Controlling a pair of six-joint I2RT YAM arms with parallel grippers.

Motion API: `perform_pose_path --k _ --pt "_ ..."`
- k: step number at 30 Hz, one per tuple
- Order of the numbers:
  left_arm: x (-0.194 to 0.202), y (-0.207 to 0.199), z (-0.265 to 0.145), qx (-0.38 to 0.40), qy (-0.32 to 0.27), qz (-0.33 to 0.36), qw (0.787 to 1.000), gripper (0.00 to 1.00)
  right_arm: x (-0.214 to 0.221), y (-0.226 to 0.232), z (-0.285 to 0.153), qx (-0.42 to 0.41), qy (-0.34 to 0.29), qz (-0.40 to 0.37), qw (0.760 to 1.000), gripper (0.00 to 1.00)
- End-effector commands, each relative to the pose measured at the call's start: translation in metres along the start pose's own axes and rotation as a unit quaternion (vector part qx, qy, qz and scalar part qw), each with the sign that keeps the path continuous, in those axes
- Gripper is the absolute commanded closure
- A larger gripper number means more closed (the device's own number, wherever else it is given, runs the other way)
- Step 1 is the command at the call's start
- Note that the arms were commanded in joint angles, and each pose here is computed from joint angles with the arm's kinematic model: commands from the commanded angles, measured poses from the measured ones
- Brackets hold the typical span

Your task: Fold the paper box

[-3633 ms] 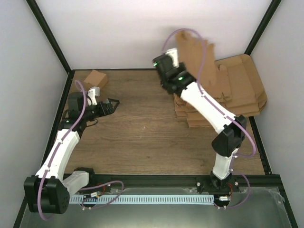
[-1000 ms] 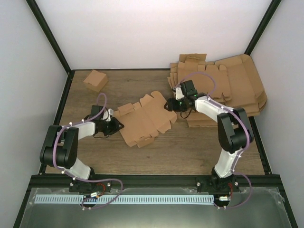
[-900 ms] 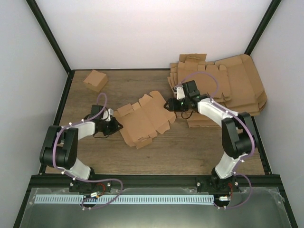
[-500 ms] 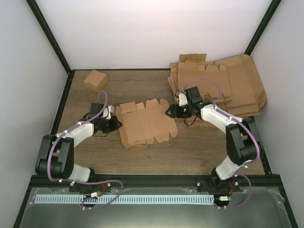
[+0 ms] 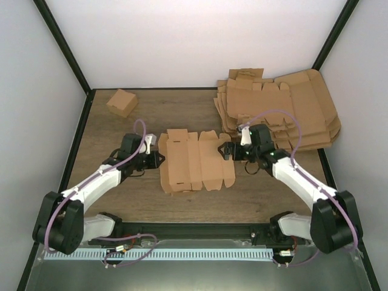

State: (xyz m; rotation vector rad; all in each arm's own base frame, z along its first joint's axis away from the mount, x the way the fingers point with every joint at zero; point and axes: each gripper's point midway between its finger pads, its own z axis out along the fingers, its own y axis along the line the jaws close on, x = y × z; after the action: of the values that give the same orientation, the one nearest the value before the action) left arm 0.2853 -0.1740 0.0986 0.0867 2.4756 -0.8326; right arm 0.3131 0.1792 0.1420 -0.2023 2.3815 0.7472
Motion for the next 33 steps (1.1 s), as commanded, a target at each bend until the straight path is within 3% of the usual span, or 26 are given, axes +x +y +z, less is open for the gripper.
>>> perform_pose_path --k 1,8,14,23,33 --pt "-0.006 -0.013 -0.005 0.021 -0.034 0.039 0.998 0.95 -0.008 -0.002 -0.026 0.016 -0.059 0.002 0.998 0.0" --pt "-0.009 -0.055 -0.022 0.087 -0.071 0.096 0.989 0.96 -0.019 0.046 -0.08 -0.076 -0.136 -0.061 0.986 0.0" --pt "-0.011 -0.075 -0.038 0.112 -0.113 0.134 0.978 0.96 -0.005 0.087 -0.079 -0.195 -0.07 -0.07 0.976 0.03" --pt "-0.005 -0.103 -0.034 0.12 -0.156 0.203 0.959 0.96 -0.023 0.112 -0.074 -0.214 -0.062 -0.1 0.97 0.03" --pt "-0.012 -0.107 -0.023 0.033 -0.203 0.269 0.941 0.96 -0.05 0.118 -0.07 -0.195 -0.055 -0.107 0.973 0.03"
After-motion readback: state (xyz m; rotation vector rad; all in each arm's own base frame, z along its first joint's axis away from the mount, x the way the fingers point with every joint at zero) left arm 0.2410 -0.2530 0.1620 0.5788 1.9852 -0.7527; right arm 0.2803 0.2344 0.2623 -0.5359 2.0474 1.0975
